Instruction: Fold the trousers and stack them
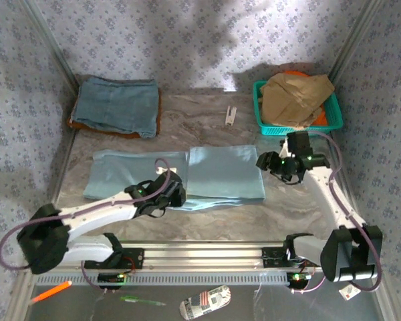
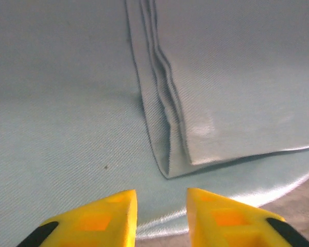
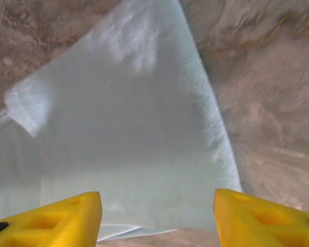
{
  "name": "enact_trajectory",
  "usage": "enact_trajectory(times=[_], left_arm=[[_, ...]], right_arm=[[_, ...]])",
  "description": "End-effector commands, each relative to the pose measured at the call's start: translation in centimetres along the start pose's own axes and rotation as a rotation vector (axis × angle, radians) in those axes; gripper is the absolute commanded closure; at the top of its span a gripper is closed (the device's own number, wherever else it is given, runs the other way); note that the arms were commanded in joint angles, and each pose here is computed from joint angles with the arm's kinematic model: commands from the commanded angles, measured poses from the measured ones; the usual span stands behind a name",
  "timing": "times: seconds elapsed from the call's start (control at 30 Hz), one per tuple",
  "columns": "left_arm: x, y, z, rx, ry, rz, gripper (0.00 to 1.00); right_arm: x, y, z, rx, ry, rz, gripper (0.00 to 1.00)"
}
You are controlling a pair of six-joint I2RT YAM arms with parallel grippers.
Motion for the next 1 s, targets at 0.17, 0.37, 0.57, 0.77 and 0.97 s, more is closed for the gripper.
enact_trajectory(times=[0.17, 0.37, 0.57, 0.77, 0.97], left_arm=[[6.7, 5.7, -2.5, 0.113, -0.091, -0.127, 0.34], [9.9, 9.7, -2.6, 0.294, -0.172, -0.122, 0.26], [10.9, 11.0, -3.0, 0.330, -0.179, -0.139, 0.25], [10.9, 11.3, -3.6, 0.329, -0.182, -0.153, 0.25], [11.2, 12.1, -4.1, 0.369, -0.211, -0.235, 0.24]], right_arm=[[-6.5, -2.2, -1.7, 0.024, 0.190, 0.087, 0.36], [-10.4, -2.9, -0.7, 0.025, 0.331, 0.079, 0.46], [-10.5, -2.0, 0.4, 0.023, 0.359, -0.028, 0.71], [-7.9, -2.3, 0.0, -0.030, 0.298, 0.018, 1.00], [-0.8, -3.7, -1.6, -0.063, 0.061, 0.314, 1.00]])
Point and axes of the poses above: each hand's point on the last joint's axis, 136 mm out from that joint toward the fingers, its own x axis back along the fingers, its own y axis along the line the jaws close on, z = x × y, the point moved 8 cm from there along x, back along the fingers, and after that the axes turned 4 degrees about -x, right-handed, at the moved point
